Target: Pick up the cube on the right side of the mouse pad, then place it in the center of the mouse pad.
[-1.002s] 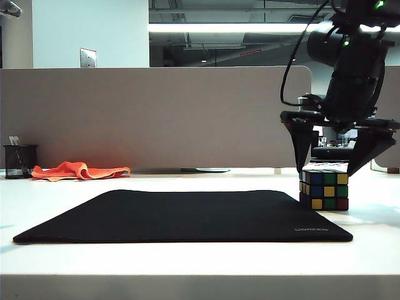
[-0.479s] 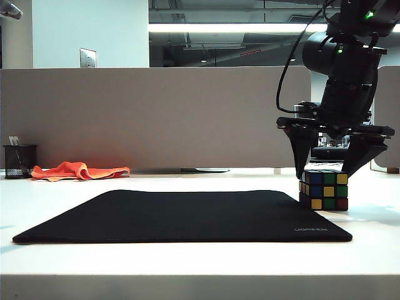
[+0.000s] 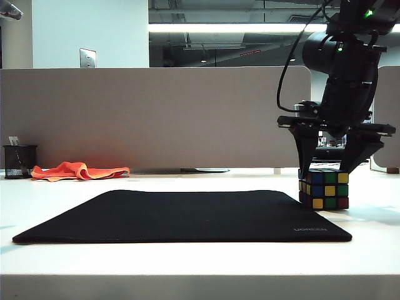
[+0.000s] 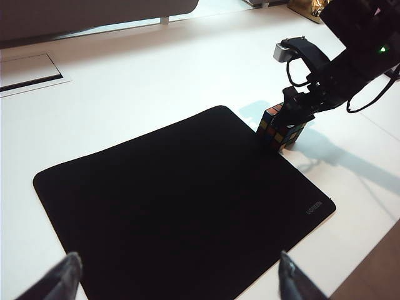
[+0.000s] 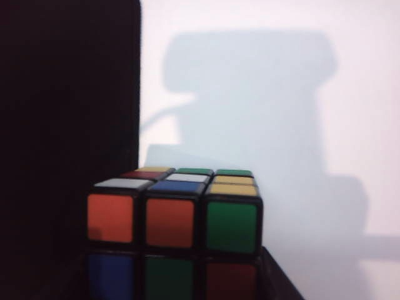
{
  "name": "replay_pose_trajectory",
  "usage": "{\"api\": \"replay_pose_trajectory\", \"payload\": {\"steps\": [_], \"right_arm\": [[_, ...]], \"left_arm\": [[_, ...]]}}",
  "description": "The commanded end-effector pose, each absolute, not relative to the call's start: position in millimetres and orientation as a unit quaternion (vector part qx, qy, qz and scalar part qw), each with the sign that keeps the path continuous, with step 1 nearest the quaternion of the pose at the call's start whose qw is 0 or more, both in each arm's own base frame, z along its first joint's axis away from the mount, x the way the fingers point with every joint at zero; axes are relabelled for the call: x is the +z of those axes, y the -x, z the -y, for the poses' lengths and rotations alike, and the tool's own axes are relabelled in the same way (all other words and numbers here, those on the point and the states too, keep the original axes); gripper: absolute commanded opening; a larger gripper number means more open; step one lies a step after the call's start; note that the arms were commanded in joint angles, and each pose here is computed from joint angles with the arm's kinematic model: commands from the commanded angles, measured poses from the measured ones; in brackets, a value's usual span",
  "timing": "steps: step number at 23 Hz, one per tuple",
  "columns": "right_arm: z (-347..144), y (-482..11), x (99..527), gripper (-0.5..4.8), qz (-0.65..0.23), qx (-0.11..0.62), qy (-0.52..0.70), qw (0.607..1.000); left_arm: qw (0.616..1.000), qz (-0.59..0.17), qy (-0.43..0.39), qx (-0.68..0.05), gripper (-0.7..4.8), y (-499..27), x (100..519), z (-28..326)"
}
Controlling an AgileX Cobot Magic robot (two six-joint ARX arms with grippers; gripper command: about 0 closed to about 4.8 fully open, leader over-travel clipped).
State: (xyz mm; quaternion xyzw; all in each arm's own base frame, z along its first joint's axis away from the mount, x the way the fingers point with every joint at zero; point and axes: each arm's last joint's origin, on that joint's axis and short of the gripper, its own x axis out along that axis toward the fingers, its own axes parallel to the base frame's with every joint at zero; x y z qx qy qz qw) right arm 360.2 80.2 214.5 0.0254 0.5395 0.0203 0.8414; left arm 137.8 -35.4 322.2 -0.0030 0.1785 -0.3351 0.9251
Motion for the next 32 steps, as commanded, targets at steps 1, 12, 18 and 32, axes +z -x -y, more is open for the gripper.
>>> {"api": "replay_pose_trajectory", "payload": {"steps": [1, 12, 18, 32], "right_arm": [[-80.0, -360.9, 232.3, 2.68, -0.531, 0.021, -0.007, 0.847], [-85.9, -347.8, 326.4, 2.61, -0.463, 0.069, -0.026, 0.883], [-141.2, -332.9, 380.0, 2.61, -0.367, 0.172, -0.019, 0.914], [-224.4, -367.8, 279.7, 2.63, -0.452, 0.211, 0.04, 0.866]], "left_arm": [[0.926, -0.173, 0.0, -0.336, 4.04, -137.6, 324.2, 35.3], [0.925, -0.177, 0.001, -0.336, 4.04, -137.4, 323.4, 35.3], [0.925, -0.177, 0.001, -0.336, 4.04, -137.7, 323.4, 35.3], [0.924, -0.182, 0.002, -0.335, 4.04, -137.3, 322.6, 35.3]]}}
